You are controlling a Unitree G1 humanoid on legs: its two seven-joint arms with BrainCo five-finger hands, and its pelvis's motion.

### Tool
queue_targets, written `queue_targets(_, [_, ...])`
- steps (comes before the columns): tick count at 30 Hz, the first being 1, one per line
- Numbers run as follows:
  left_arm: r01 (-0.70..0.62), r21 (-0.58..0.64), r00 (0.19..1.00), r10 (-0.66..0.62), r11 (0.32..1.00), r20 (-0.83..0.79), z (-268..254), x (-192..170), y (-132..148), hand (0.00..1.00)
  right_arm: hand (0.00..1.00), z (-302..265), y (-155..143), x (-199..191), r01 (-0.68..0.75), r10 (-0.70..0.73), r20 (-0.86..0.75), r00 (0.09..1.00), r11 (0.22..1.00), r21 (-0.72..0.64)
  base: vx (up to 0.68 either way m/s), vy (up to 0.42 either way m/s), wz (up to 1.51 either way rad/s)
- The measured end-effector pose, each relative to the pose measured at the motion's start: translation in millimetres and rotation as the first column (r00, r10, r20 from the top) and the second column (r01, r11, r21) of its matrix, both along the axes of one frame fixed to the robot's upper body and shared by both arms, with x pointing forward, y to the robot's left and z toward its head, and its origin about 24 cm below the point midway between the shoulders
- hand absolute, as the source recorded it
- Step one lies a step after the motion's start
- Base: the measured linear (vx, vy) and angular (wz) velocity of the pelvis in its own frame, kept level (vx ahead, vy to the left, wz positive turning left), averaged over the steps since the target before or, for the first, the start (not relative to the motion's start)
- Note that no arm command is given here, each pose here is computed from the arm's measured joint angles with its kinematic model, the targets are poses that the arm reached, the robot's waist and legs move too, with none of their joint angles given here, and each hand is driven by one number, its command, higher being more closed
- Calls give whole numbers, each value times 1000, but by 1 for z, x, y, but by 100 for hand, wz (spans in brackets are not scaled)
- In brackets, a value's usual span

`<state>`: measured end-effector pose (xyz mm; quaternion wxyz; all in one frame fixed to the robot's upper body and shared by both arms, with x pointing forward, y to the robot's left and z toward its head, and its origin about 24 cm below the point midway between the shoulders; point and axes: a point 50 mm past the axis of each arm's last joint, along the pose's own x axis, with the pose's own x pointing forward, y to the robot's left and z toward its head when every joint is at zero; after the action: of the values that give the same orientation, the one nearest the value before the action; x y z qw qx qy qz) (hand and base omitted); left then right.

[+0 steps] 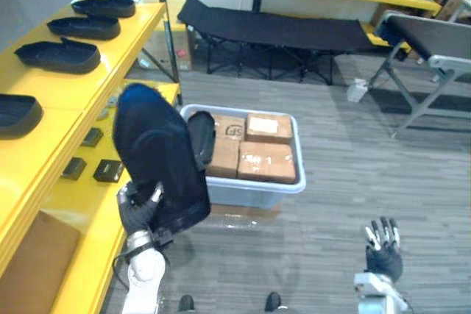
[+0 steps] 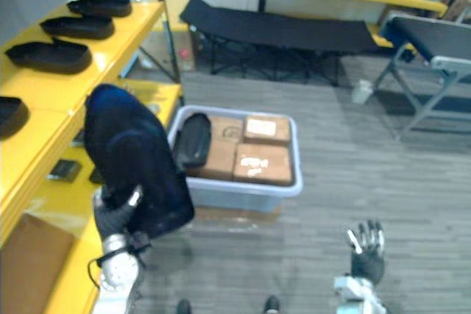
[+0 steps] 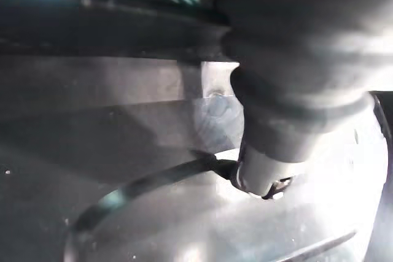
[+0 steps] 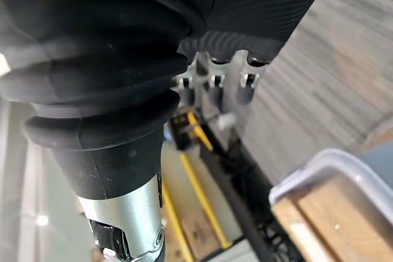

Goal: Walk over and take plastic housings, then place them on the shelf

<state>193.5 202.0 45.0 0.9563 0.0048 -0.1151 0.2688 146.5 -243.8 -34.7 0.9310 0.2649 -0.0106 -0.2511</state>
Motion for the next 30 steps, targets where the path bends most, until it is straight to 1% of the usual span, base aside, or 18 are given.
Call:
queue_targets(1, [-4,1,1000,4,1000,18,4,0,1,100,0,1,2,4,-11,11,7,1000,1000,-4,-17,-3,22])
queue_targets(3, [-36,23,996,34,999,88,21,-2,8,100,0,9,14,23,-95,97,31,995,994,-60,-10,-8,36])
queue_targets(4, [-47,26,994,44,999,104,24,-3,11,100,0,11,17,27,-112,115,39,993,991,-70,6,-14,55])
queue_targets(7, [-132,49,975,121,990,188,45,-11,26,100,0,20,33,47,-191,199,80,977,977,-91,20,-22,82])
queue_targets(8, [-203,68,958,184,977,220,53,-21,40,100,0,25,39,58,-219,230,105,968,970,-102,28,-24,82])
queue_targets(9, [-232,78,951,209,970,226,56,-26,45,100,0,28,41,62,-231,243,111,964,966,-113,28,-22,84])
queue_targets(11, [-339,109,926,310,935,215,57,-46,64,100,0,32,51,76,-279,296,118,948,949,-145,29,-5,68])
queue_targets(13, [-416,124,901,390,901,190,53,-64,77,100,0,36,59,85,-306,326,120,938,938,-160,28,9,73])
queue_targets(14, [-454,111,886,433,884,167,50,-75,83,100,0,37,64,91,-324,343,122,931,933,-155,19,18,69])
queue_targets(15, [-471,105,878,453,876,156,48,-80,86,100,0,37,66,93,-335,354,121,927,930,-155,22,27,63])
queue_targets(18, [-571,109,821,560,814,115,42,-109,99,100,0,36,86,102,-406,419,102,902,905,-129,18,18,55])
queue_targets(21, [-632,122,775,625,766,92,38,-128,104,100,0,34,97,103,-439,449,67,891,890,-126,-7,14,38])
queue_targets(23, [-655,127,756,649,745,90,37,-137,104,100,0,29,101,102,-454,460,30,887,883,-117,-35,-3,34])
queue_targets(25, [-655,130,756,647,745,99,38,-138,104,100,0,26,103,102,-466,470,10,883,878,-107,-50,-5,33])
queue_targets(28, [-624,132,781,614,770,111,39,-135,103,100,0,22,104,100,-471,472,-15,881,877,-90,-97,-17,58])
queue_targets(30, [-567,133,823,553,813,125,41,-125,100,100,0,16,93,92,-435,432,-47,901,897,-84,-94,1,142])
